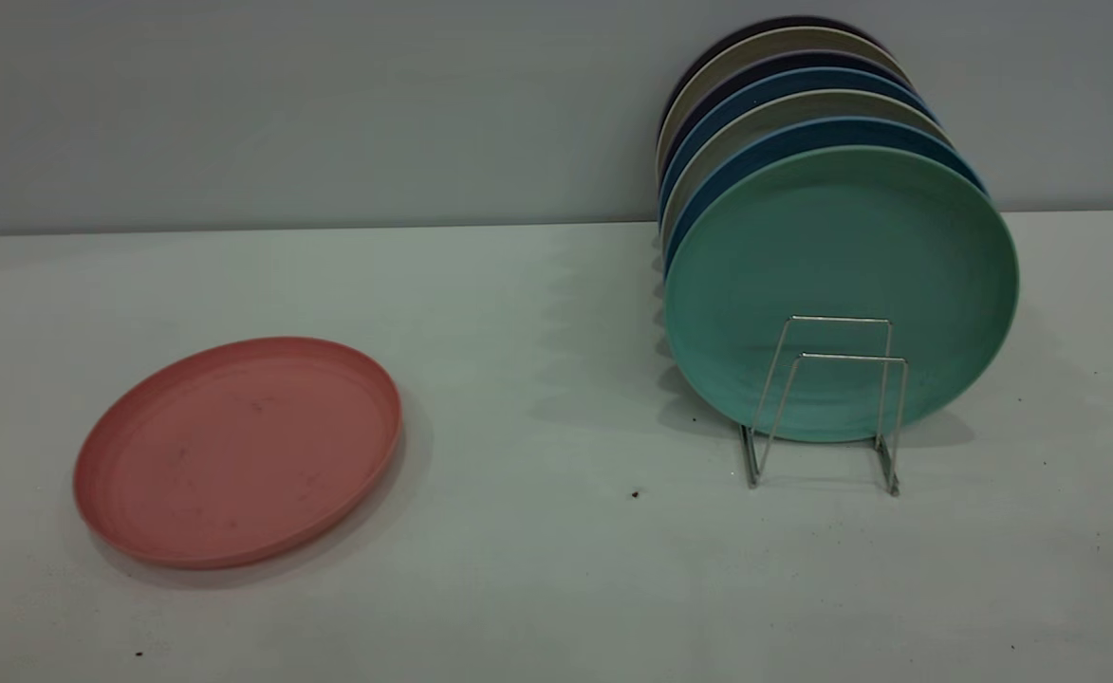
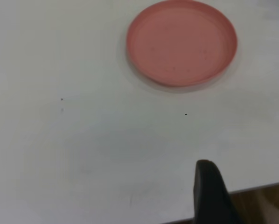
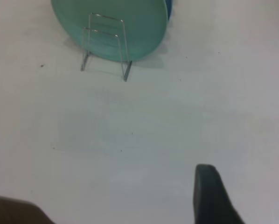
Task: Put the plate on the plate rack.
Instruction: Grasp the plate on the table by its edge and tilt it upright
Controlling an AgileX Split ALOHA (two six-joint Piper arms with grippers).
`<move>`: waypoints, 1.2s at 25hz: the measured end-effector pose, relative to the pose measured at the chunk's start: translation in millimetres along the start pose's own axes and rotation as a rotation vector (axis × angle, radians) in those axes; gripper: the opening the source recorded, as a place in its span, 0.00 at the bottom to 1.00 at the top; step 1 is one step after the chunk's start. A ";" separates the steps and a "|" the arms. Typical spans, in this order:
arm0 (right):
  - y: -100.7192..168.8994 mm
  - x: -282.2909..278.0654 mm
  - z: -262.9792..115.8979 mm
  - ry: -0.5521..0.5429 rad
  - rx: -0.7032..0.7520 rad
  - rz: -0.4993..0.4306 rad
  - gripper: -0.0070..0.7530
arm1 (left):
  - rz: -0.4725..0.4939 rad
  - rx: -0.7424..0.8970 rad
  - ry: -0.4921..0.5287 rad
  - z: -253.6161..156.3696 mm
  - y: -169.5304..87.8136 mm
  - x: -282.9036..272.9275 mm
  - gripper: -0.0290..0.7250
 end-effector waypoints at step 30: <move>21.5 77.8 88.4 0.204 -0.086 0.031 0.51 | 0.058 -0.158 0.477 56.3 36.1 168.6 0.59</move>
Point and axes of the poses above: a point on each arm's last joint axis where the gripper is mounted, x pointing out along that axis toward the gripper, y along the wrist's bending axis when the last joint is at zero, z = x × y, the point moved 4 cm from there along x, pointing out along that axis toward the gripper, and after that the axes turned 15 degrees about x, right-handed, at the moved point
